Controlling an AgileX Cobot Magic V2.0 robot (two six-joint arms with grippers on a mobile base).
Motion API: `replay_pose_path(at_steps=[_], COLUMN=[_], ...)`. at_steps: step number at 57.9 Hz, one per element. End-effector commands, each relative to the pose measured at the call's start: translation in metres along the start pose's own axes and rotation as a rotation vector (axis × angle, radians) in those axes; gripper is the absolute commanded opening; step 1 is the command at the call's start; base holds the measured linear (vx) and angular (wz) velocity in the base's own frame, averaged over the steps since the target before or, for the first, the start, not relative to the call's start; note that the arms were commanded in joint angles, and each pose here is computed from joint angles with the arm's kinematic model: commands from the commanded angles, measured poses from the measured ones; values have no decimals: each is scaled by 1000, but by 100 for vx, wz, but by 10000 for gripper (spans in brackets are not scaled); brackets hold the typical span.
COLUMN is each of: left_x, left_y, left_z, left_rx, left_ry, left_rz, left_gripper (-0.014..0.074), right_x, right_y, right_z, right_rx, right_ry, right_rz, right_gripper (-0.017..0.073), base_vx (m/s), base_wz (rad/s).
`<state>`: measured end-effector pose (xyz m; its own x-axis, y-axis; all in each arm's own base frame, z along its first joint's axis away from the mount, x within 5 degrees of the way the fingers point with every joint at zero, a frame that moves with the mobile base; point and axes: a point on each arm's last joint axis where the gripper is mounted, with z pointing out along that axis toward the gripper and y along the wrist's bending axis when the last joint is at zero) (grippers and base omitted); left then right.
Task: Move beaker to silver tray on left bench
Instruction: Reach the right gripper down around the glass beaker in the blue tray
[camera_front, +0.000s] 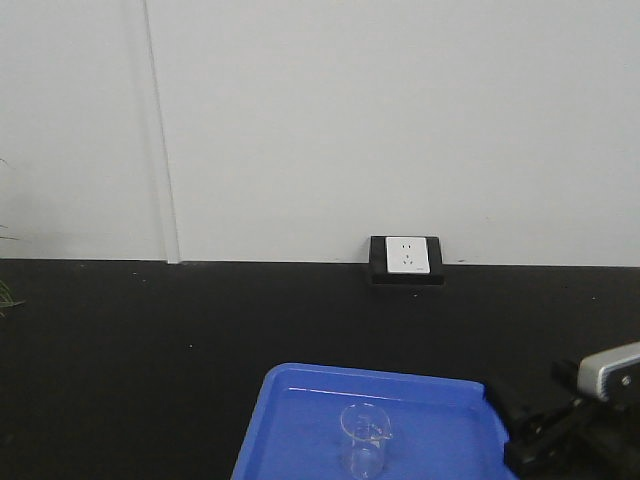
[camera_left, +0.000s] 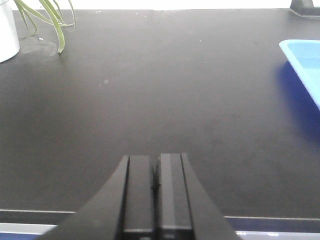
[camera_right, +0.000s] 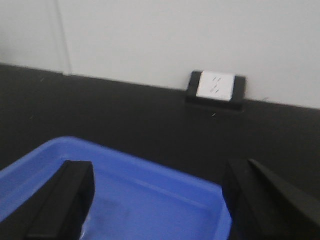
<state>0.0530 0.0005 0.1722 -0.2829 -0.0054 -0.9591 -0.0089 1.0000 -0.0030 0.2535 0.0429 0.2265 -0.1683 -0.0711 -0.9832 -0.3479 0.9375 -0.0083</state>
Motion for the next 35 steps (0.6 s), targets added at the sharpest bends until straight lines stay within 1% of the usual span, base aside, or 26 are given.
replay_pose_path(at_steps=[1, 4, 7, 12, 16, 21, 27, 30, 35], left_x=[1, 1, 1, 1, 1, 1, 1, 1, 1], left_y=[0, 0, 0, 0, 0, 0, 0, 0, 0], left_z=[2, 2, 2, 2, 2, 2, 2, 2, 2], left_rx=[7, 7, 7, 7, 7, 7, 7, 7, 7], left_ry=[-65, -65, -65, -65, -65, -65, -65, -65, -65], left_rz=[-6, -6, -6, -6, -6, -6, -6, -6, -6], left_gripper=[1, 1, 1, 1, 1, 1, 1, 1, 1], right_x=[2, 13, 22, 39, 48, 56, 59, 59, 60], right_y=[10, 13, 14, 14, 13, 15, 17, 16, 14], right_z=[7, 14, 21, 34, 44, 56, 70, 76, 87], right_rx=[-134, -183, -220, -251, -272, -330, -404, -425, -439], right_ry=[-133, -134, -143, -136, -130, -127, -123, -125, -119], right_rz=[-17, -11, 8, 51, 66, 57, 17, 5, 15], right_gripper=[559, 559, 559, 559, 559, 559, 559, 559, 559], base_vx=[0, 0, 0, 0, 0, 0, 0, 0, 0], base_wz=[0, 0, 0, 0, 0, 0, 0, 0, 0])
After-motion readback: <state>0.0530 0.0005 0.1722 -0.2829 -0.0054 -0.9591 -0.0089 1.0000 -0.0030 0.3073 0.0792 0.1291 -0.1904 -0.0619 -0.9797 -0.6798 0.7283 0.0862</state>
